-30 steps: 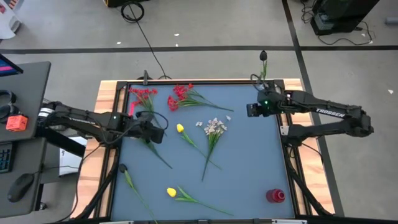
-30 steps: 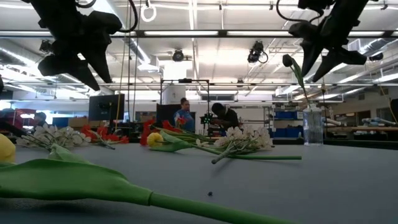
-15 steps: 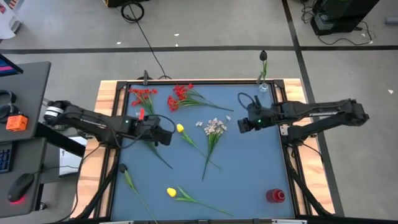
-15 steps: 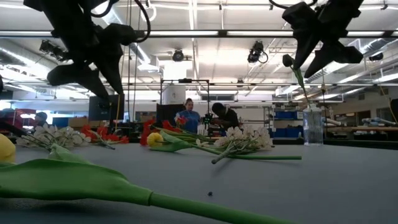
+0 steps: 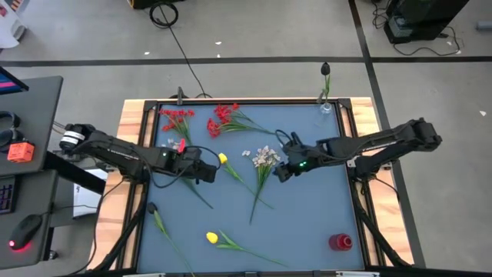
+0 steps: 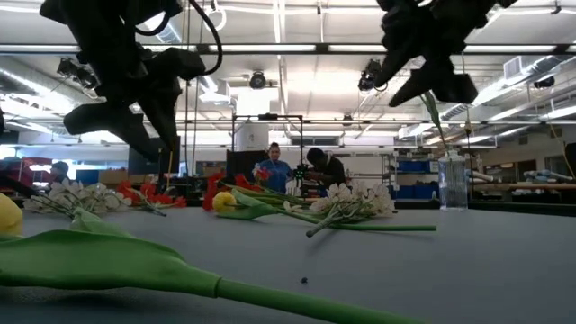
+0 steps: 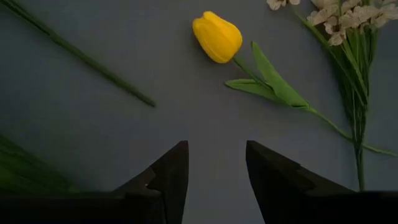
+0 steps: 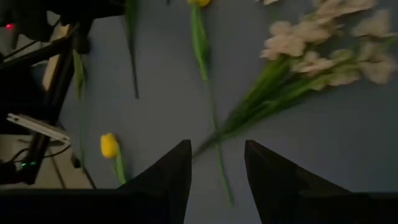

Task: Sort flowers into vase by color
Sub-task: Put the right red flowers into the transparent vase

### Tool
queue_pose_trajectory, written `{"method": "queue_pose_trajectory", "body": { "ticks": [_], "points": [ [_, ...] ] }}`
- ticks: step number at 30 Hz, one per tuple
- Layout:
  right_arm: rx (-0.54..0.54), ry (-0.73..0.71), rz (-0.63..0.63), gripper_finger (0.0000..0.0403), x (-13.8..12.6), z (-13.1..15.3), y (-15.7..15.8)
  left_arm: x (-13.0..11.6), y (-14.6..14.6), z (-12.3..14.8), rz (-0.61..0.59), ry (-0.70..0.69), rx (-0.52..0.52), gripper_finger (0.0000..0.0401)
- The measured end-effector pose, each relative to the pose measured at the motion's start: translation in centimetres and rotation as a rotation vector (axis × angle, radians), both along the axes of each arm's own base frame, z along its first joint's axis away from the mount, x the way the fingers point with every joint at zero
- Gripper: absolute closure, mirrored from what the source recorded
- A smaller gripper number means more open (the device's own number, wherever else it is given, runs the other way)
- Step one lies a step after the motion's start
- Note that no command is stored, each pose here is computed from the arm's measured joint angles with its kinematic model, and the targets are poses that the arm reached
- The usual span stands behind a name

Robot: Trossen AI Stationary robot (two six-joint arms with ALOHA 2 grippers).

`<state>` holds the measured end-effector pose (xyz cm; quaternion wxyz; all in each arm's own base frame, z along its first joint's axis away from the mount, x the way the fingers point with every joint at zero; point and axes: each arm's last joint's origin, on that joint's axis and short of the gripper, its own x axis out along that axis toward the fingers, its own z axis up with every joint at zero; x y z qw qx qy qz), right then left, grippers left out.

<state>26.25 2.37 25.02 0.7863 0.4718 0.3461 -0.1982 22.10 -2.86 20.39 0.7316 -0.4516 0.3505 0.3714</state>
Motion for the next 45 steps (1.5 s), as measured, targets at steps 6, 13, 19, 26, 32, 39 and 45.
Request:
{"method": "queue_pose_trajectory", "body": {
  "ticks": [6, 13, 19, 26, 32, 39, 45],
  "points": [
    [0.052, -0.016, 0.0, 0.0245, 1.9, -1.4, 0.3, -0.7, 0.9, 0.1, 0.114, 0.032, -0.042, 0.0236],
    [0.072, 0.004, -0.029, 0.0245, 2.3, -2.1, 0.1, -2.4, 5.4, 0.4, 0.319, 0.119, -0.058, 0.0246],
    [-0.153, -0.068, 0.02, 0.0245, 3.3, -1.9, -2.2, -1.8, 8.7, 0.8, 0.317, 0.027, -0.049, 0.0241],
    [-0.466, 0.083, 0.366, 0.0245, 7.1, -2.5, -4.7, -0.5, 9.3, 2.0, 0.125, -0.086, 0.062, 0.0241],
    [-0.637, 0.366, 0.545, 0.0245, 10.7, -4.3, -8.1, -0.4, 9.1, 2.6, 0.034, -0.091, 0.066, 0.0241],
    [-0.656, 0.435, 0.6, 0.0245, 13.8, -4.9, -13.1, -1.0, 8.8, 3.4, -0.019, -0.112, 0.075, 0.0241],
    [-0.581, 0.478, 0.577, 0.0245, 14.6, -5.6, -17.7, -2.0, 8.6, 4.0, -0.035, -0.101, 0.091, 0.0241]
  ]
}}
